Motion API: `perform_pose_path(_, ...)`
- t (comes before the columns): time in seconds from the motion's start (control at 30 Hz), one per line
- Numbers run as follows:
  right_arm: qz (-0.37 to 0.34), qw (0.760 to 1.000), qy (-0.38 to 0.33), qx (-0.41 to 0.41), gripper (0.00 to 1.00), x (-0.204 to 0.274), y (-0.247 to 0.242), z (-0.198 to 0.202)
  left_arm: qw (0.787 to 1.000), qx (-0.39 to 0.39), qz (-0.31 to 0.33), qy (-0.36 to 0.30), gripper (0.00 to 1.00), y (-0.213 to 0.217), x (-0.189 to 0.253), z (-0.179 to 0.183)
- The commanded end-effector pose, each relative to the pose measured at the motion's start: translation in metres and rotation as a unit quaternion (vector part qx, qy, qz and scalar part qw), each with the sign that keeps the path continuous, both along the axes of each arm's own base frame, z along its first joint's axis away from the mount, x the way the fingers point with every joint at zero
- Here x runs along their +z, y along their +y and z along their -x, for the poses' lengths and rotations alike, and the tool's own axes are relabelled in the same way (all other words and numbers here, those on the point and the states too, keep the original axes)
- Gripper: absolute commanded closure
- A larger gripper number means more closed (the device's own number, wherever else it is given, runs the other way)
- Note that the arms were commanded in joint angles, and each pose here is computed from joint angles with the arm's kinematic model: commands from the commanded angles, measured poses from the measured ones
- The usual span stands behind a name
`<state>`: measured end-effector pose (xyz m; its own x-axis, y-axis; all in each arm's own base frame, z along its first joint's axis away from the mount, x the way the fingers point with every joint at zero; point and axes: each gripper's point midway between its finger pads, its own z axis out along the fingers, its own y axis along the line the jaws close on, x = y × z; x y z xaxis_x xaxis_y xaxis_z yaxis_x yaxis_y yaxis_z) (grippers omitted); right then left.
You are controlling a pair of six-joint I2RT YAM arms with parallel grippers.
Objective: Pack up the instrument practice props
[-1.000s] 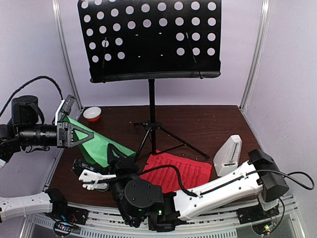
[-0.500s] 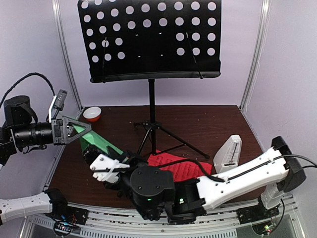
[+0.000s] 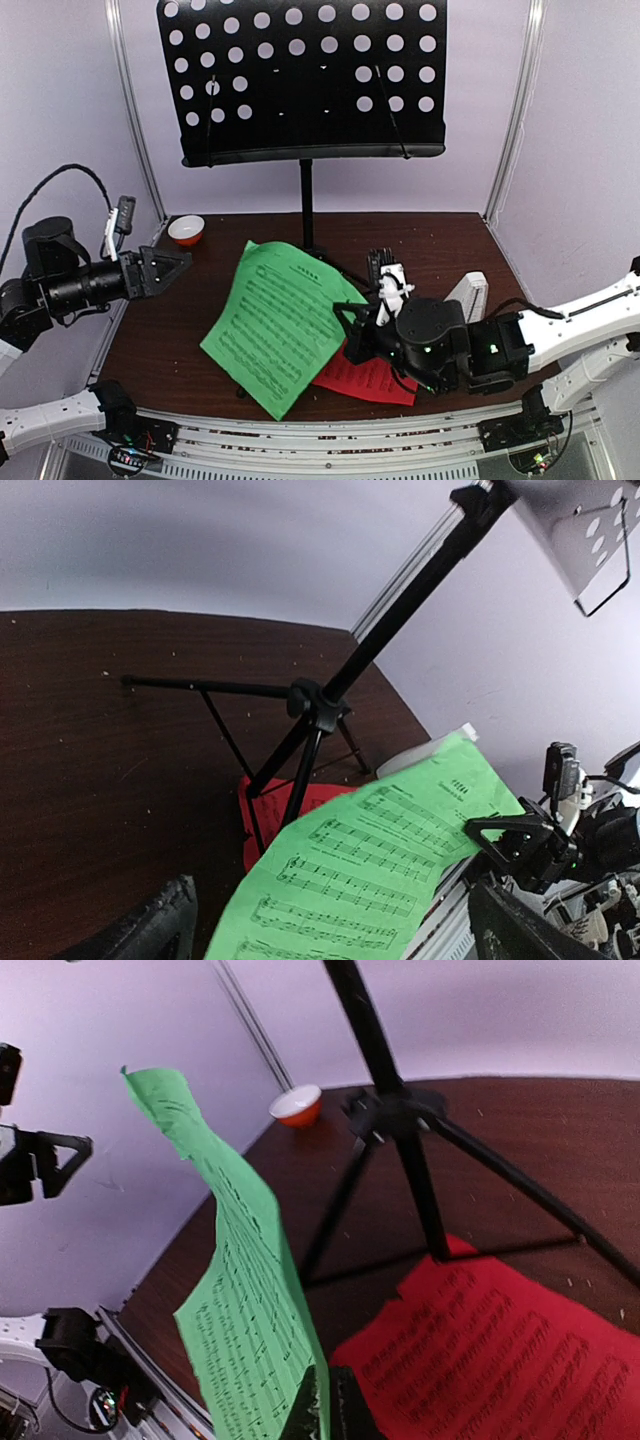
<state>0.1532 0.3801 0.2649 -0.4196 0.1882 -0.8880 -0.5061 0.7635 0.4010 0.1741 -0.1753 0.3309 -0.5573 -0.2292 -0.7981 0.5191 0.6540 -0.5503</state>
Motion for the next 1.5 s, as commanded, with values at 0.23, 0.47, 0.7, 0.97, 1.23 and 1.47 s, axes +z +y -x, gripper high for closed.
perform_pose_path(0.23,0.121,0.962,0.136,-0.205,1.00,-0.140,-0.118,-0.019,0.989,-0.134,0.042,-0.047,0.20,-0.058,-0.048,-0.003)
perform_pose_path(0.47,0.169,0.940,0.150,-0.254,1.00,-0.166,-0.146,-0.019,0.985,-0.158,0.034,-0.057,0.30,-0.080,-0.076,-0.020)
perform_pose_path(0.7,0.179,0.928,0.162,-0.285,1.00,-0.178,-0.163,-0.017,0.982,-0.176,-0.003,-0.064,0.33,-0.103,-0.097,-0.042)
perform_pose_path(0.97,0.099,0.933,0.188,-0.291,1.00,-0.182,-0.161,-0.016,0.978,-0.195,-0.029,-0.067,0.38,-0.125,-0.113,-0.062)
perform_pose_path(1.23,0.079,0.936,0.187,-0.288,0.77,-0.176,-0.165,-0.016,0.972,-0.225,-0.020,-0.062,0.37,-0.150,-0.125,-0.075)
perform_pose_path(1.47,0.038,0.945,0.177,-0.270,0.47,-0.155,-0.161,-0.018,0.972,-0.231,-0.021,-0.044,0.49,-0.168,-0.139,-0.093)
